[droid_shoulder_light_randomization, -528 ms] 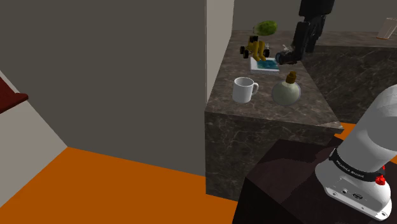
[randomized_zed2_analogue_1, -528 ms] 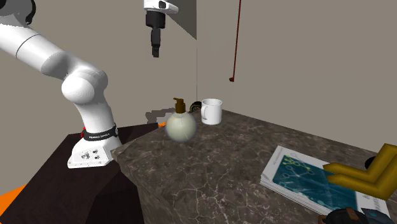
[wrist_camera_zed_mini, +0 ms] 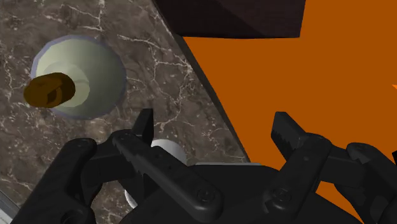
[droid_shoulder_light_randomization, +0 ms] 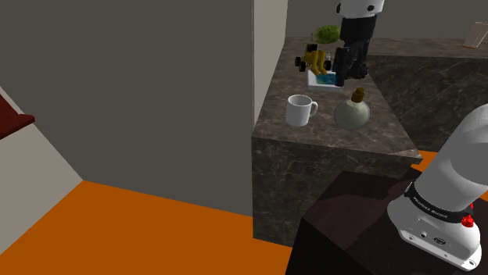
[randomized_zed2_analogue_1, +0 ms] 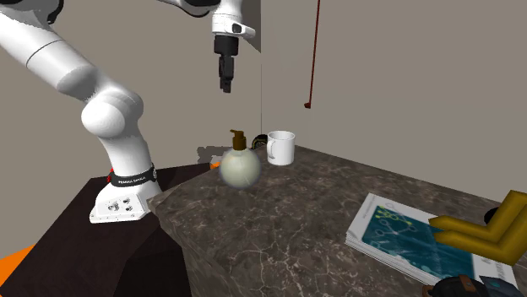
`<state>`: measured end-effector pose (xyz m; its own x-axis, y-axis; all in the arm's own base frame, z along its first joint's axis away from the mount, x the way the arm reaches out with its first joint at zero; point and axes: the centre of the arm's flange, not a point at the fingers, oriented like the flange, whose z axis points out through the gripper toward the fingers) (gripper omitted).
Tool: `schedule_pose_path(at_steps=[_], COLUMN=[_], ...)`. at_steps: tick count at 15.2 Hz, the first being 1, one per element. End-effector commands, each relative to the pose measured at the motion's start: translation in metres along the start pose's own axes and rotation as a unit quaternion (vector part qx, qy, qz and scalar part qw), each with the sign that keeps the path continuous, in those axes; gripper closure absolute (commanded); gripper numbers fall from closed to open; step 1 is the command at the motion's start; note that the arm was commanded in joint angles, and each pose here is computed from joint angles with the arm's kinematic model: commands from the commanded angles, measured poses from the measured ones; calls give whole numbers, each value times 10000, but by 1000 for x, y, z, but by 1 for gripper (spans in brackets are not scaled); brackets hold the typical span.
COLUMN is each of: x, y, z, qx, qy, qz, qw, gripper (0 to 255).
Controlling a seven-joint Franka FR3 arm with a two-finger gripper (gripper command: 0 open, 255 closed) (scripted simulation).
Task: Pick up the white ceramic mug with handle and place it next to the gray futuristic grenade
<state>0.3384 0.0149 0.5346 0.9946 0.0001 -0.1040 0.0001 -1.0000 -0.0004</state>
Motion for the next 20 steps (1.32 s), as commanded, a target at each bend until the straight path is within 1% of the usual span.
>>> schedule_pose_path(at_steps=[1, 16, 20], x=[23, 181, 186], y=[3, 19, 20], z=[16, 126, 145], qx=[-7, -68, -70], qy=[44, 240, 246], qz=[-5, -33, -34], qw=[10000, 9997, 9997], gripper=[0, 0, 0])
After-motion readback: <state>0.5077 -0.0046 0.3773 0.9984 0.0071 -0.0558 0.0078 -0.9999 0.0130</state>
